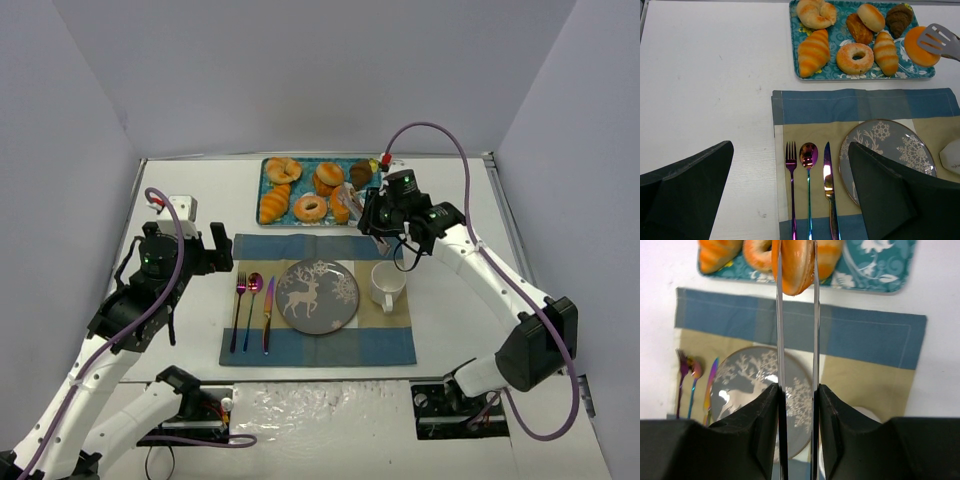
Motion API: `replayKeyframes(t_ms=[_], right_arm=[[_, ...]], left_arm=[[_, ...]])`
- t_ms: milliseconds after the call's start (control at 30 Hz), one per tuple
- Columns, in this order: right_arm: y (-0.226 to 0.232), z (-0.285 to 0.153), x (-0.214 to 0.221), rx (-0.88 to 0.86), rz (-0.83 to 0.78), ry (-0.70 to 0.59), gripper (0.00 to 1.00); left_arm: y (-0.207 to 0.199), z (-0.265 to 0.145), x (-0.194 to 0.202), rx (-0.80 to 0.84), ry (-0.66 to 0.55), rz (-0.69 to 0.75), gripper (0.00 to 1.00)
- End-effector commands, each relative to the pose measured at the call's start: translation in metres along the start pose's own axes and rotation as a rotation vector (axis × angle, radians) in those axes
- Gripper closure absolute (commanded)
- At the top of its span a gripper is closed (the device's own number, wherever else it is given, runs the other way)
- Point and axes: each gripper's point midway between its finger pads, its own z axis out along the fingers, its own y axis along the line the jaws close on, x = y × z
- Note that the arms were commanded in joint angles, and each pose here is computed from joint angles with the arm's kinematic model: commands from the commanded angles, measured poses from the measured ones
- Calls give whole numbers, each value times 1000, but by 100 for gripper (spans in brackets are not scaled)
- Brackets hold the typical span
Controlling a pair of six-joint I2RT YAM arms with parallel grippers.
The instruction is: Place the bread
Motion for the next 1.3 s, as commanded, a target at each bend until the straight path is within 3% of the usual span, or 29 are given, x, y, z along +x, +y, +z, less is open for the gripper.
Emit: replayKeyframes(t_ms=[0,333,633,1033,1267], right_arm=[[50,-44,-9,-193,-34,-34,90],[83,-69,52,-297,-74,62,90],[88,-61,110,-235,-148,131,90],[84,-48,146,-142,-190,137,89],[83,-43,157,-117,-216,147,81]], left_arm=[[-4,-1,-24,8,-71,-13,3],[-4,-2,-24,7,-74,-14,3],[-2,-4,-26,0,-81,-16,3],[-1,-2,-24,-6,-73,-12,3],[-1,-2,-24,-6,-72,-11,3]])
